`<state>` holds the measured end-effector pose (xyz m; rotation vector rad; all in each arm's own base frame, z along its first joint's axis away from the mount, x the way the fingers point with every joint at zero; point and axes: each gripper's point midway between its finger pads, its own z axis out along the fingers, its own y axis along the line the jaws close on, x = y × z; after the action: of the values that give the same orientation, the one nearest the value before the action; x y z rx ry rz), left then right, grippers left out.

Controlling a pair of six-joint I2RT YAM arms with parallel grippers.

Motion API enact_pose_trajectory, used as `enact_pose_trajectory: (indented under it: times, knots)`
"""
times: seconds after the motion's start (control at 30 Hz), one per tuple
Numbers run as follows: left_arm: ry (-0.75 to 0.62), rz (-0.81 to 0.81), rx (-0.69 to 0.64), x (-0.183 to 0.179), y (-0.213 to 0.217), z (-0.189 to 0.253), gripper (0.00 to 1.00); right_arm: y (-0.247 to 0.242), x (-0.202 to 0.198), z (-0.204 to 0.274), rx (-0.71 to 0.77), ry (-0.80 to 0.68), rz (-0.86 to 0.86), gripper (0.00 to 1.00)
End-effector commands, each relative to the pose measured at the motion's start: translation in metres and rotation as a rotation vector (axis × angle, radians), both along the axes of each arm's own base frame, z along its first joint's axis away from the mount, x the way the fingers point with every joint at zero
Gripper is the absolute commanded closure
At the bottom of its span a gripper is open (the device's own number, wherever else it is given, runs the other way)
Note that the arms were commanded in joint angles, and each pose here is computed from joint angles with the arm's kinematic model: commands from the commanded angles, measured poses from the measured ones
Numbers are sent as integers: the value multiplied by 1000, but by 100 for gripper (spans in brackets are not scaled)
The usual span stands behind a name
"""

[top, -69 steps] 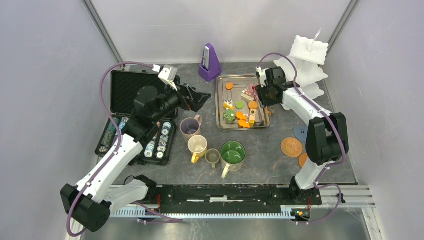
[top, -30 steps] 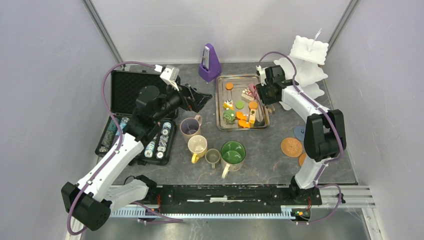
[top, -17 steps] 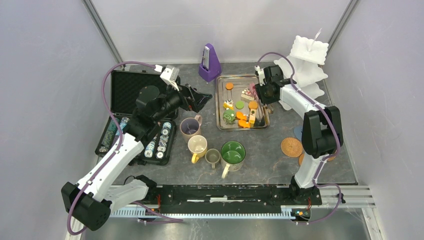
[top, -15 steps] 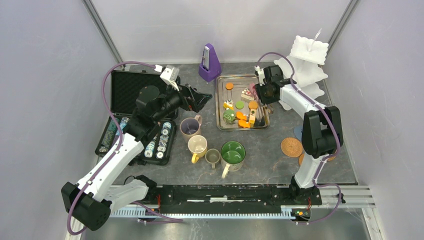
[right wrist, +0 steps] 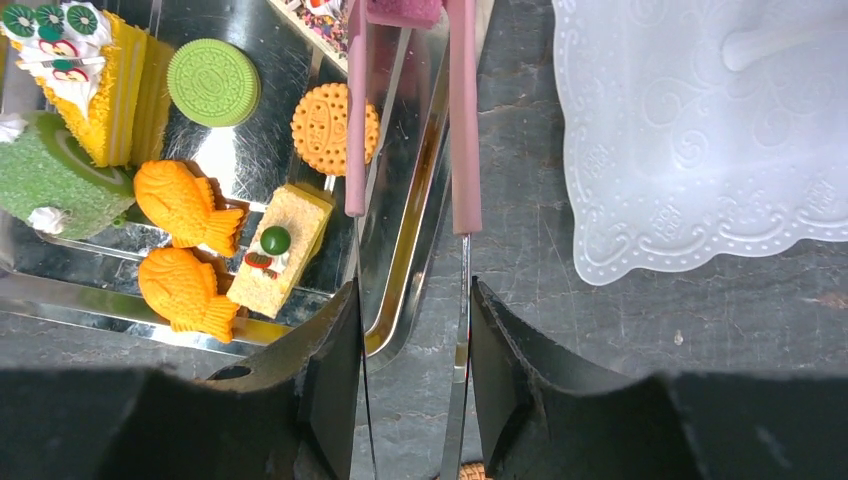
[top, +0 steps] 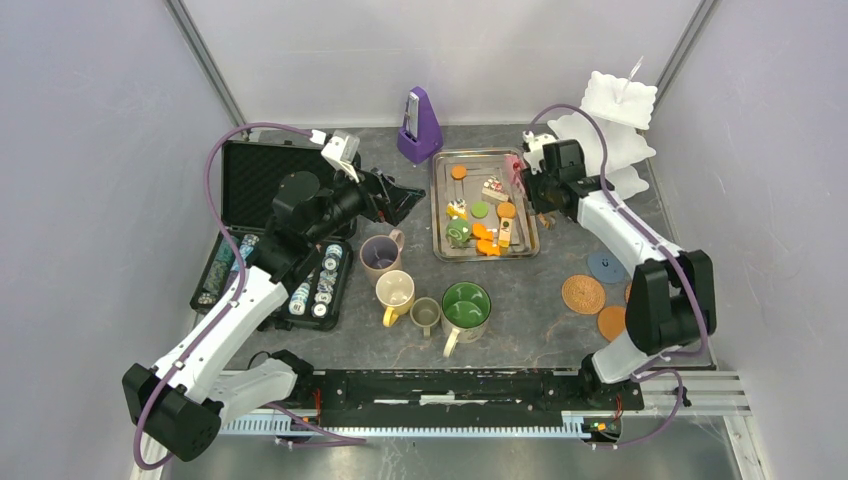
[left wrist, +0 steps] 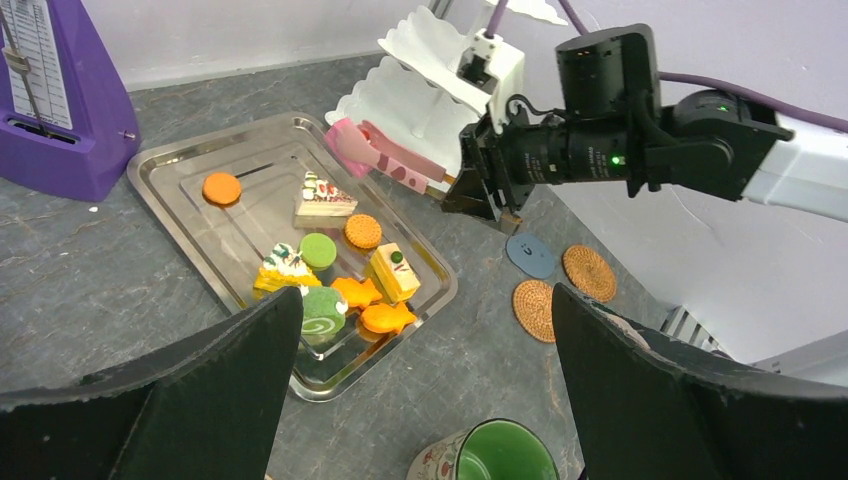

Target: Serve the afternoon tea

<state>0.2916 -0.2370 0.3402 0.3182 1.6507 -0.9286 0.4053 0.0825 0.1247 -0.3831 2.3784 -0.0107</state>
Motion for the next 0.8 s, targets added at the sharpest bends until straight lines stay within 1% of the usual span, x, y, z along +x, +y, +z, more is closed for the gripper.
enact_pose_trajectory:
  times: [0.0,0.03,0.1,0.2,0.37,0.57,0.77]
  knots:
    - [-70,-3,13,0,-1,15,0,-10,2,27,28,-118,-65,86]
    - [-70,-3,11,0,-1,15,0,-14,0,31,33,-134,-83,87]
    - [-70,-9,8,-1,-2,16,0,-19,-4,31,90,-167,-137,88]
    - [-73,-17,5,-4,-4,17,0,-32,-4,23,135,-179,-230,89]
    - [-86,-14,1,-6,-2,21,0,-51,14,17,142,-205,-360,90]
    - [-98,-10,0,-9,0,25,0,-46,46,13,158,-191,-376,88]
    - [-111,-7,-2,-12,2,30,0,-52,64,6,119,-184,-412,88]
